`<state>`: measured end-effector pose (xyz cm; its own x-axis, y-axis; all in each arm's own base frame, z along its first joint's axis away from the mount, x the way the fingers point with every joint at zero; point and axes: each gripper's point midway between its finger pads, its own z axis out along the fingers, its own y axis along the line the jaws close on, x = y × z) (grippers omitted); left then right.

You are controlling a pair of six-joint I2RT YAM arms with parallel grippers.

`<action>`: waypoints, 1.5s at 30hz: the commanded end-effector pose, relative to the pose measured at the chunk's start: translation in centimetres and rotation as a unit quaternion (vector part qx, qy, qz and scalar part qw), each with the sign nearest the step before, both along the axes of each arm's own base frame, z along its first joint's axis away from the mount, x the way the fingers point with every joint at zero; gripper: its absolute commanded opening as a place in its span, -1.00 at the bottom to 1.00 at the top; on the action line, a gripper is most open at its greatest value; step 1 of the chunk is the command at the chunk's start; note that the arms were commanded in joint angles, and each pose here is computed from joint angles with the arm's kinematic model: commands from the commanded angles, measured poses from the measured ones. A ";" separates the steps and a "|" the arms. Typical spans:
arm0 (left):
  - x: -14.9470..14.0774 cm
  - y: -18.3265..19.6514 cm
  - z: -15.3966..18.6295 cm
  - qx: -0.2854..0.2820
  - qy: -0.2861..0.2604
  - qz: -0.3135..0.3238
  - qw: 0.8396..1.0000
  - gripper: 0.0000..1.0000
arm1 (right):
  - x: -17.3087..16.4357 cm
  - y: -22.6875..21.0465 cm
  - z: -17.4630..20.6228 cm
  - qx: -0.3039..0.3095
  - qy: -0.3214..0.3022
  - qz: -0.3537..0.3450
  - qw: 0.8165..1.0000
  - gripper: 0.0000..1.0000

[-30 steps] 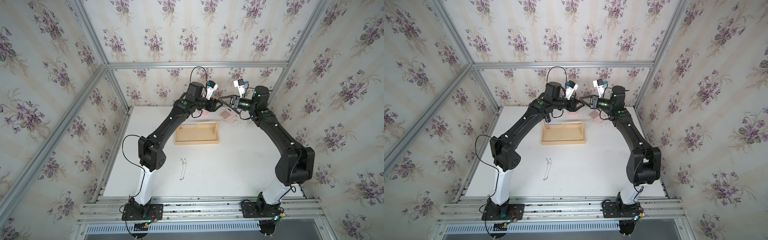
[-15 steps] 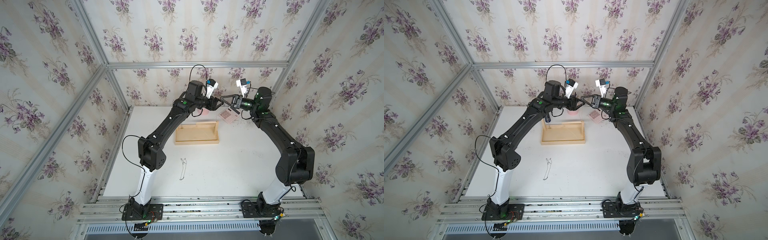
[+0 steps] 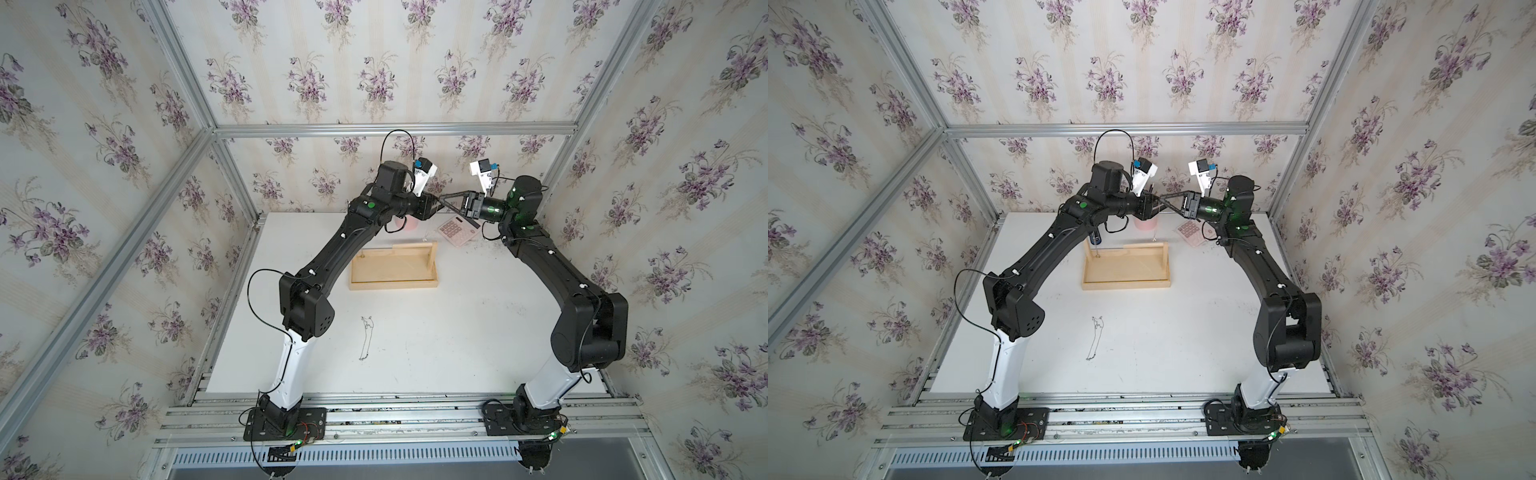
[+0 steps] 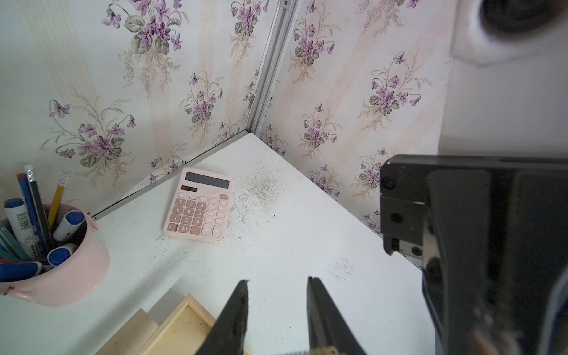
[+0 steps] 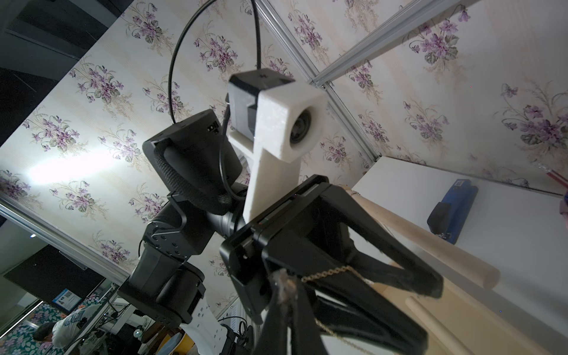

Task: Hang the necklace on the jewelry display stand
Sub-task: Adjust the necklace.

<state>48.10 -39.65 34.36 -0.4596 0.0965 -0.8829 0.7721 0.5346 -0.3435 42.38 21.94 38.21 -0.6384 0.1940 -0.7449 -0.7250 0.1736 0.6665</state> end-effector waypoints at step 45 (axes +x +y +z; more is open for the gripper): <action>3.9 3.2 -1.2 0.055 -0.018 0.101 0.993 -1.00 | 5.4 1.0 -3.8 -0.028 -0.006 0.018 0.999 -0.86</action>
